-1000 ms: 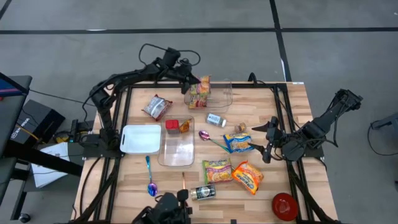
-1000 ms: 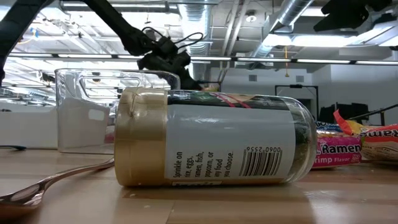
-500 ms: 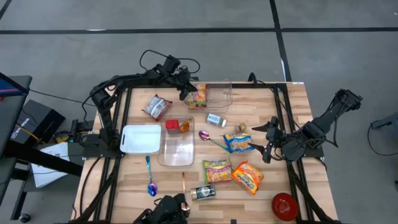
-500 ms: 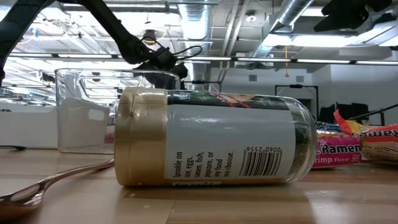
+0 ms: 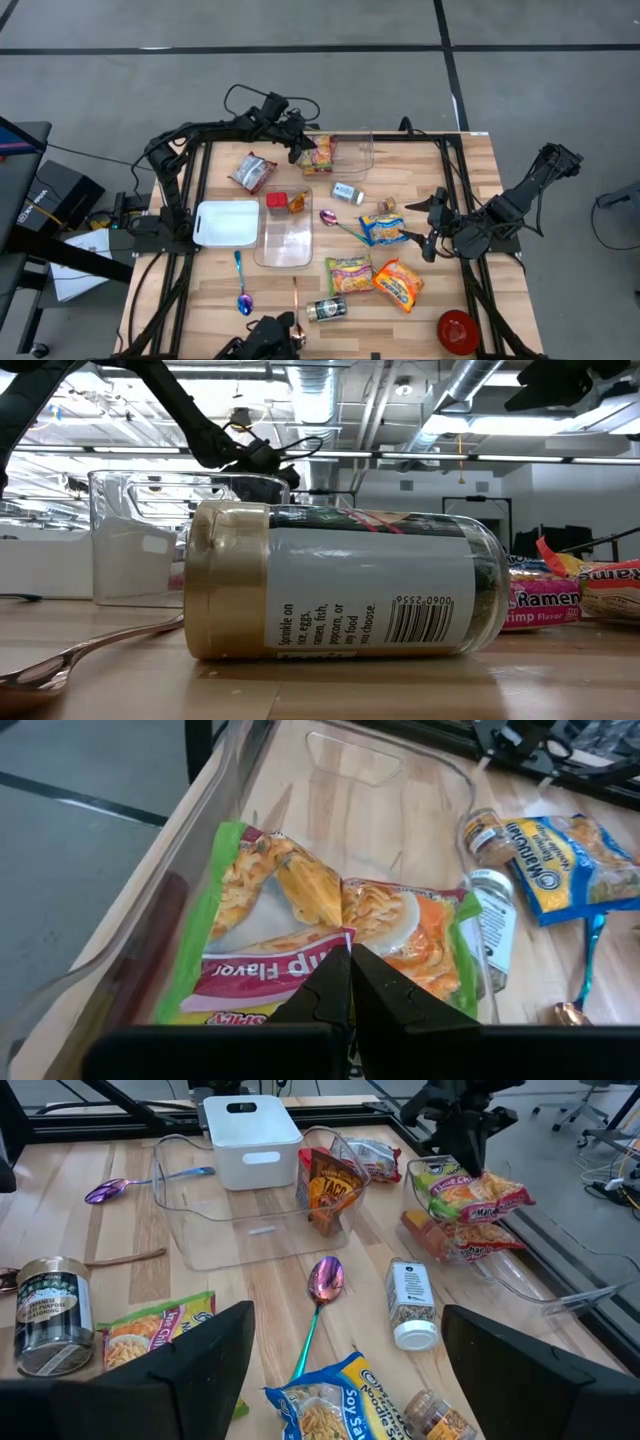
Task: Pick & Place Food Item
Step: Put the left green noodle pack into the top transparent bin, then put the blue noodle pack into the top transparent bin
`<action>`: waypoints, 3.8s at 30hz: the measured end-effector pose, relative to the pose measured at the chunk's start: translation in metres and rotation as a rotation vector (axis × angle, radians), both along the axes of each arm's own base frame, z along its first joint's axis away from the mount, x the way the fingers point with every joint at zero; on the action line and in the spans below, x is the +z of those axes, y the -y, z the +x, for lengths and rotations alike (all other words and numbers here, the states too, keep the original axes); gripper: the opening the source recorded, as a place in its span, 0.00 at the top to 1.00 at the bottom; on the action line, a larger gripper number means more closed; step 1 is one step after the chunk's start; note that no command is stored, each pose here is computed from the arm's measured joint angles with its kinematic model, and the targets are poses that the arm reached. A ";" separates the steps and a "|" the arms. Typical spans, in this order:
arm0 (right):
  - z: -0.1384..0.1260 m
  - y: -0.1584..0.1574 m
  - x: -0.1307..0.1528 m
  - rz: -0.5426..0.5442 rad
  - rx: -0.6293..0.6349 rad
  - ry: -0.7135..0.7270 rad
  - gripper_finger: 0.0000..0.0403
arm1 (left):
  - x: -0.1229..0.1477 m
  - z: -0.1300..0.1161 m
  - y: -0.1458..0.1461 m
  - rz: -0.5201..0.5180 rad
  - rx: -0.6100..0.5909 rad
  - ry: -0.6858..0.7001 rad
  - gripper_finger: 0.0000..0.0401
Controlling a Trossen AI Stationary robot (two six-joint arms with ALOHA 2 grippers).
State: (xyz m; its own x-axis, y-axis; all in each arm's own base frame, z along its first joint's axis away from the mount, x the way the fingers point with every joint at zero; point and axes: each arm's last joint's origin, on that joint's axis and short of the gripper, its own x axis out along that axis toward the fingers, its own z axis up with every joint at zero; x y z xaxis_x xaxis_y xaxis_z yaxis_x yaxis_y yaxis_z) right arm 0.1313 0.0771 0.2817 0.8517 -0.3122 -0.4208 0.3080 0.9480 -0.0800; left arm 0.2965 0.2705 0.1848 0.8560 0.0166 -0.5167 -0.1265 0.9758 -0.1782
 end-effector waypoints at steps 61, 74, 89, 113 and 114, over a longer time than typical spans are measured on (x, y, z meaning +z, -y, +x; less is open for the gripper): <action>-0.006 0.005 -0.007 -0.016 -0.066 -0.047 0.22 | 0.102 -0.052 0.177 0.484 -0.333 0.563 0.56; -0.002 0.002 -0.023 -0.055 -0.037 -0.064 0.22 | 0.108 -0.084 0.223 0.600 -0.353 0.813 0.55; 0.018 0.014 -0.026 0.023 -0.033 -0.090 0.22 | 0.107 -0.084 0.223 0.593 -0.350 0.806 0.55; 0.060 -0.003 -0.083 0.162 0.079 -0.465 0.22 | 0.105 -0.083 0.222 0.582 -0.358 0.782 0.56; 0.061 -0.003 -0.084 0.151 0.075 -0.468 0.23 | 0.105 -0.083 0.222 0.582 -0.358 0.782 0.56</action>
State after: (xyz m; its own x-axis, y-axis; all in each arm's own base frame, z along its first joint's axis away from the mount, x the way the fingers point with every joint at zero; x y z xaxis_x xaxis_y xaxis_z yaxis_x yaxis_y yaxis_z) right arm 0.1922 0.0797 0.1980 0.5782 -0.1633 -0.7994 0.2023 0.9779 -0.0534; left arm 0.2133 0.0481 0.2895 0.9527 -0.2359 0.1916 0.1361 0.8949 0.4249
